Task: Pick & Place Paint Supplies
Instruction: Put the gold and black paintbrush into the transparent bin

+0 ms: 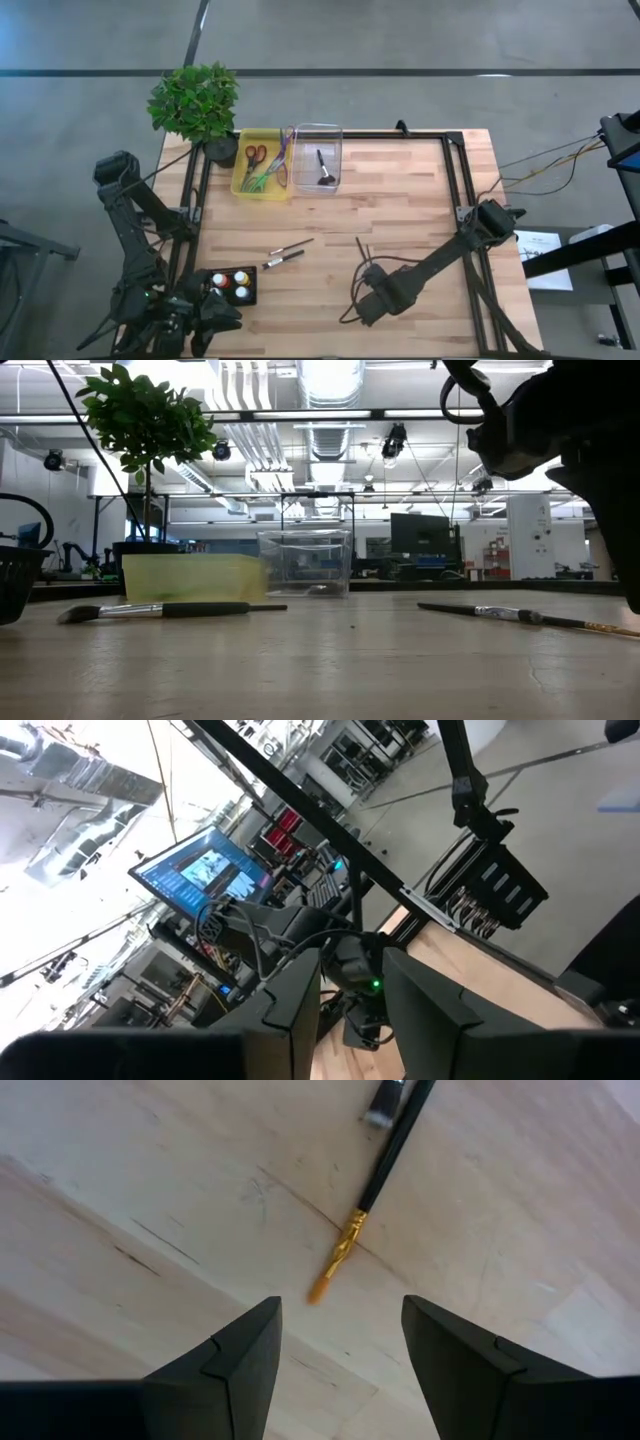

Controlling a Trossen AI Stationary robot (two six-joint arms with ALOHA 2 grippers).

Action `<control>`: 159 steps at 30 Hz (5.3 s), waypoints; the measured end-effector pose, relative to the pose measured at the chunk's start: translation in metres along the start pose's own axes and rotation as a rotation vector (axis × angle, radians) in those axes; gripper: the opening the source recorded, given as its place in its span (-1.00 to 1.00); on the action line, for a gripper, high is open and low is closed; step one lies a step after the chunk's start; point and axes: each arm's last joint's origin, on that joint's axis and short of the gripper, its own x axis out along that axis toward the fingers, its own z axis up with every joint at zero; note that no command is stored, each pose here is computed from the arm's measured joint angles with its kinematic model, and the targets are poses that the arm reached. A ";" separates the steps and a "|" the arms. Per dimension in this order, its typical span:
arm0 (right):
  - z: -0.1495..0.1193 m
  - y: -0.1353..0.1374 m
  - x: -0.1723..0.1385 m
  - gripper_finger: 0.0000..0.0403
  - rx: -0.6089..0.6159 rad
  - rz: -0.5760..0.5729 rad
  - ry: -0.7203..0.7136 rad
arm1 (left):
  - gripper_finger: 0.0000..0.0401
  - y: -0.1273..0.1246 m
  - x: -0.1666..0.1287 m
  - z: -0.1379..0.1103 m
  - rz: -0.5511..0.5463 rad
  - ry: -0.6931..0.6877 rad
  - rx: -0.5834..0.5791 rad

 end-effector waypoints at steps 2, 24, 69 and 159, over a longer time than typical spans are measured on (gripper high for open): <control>0.000 0.001 0.000 0.02 0.000 0.006 0.001 | -0.42 0.000 0.000 0.000 0.000 0.000 0.008; 0.006 0.004 0.015 0.02 -0.011 0.027 0.026 | -0.42 0.000 0.000 0.000 0.000 0.000 0.012; 0.018 -0.037 -0.057 -0.96 -0.048 0.068 -0.409 | -0.42 0.000 0.000 0.000 -0.001 0.001 0.011; 0.233 0.044 -0.004 -0.33 -1.027 0.371 -0.638 | -0.42 -0.005 -0.001 -0.005 -0.034 0.035 0.050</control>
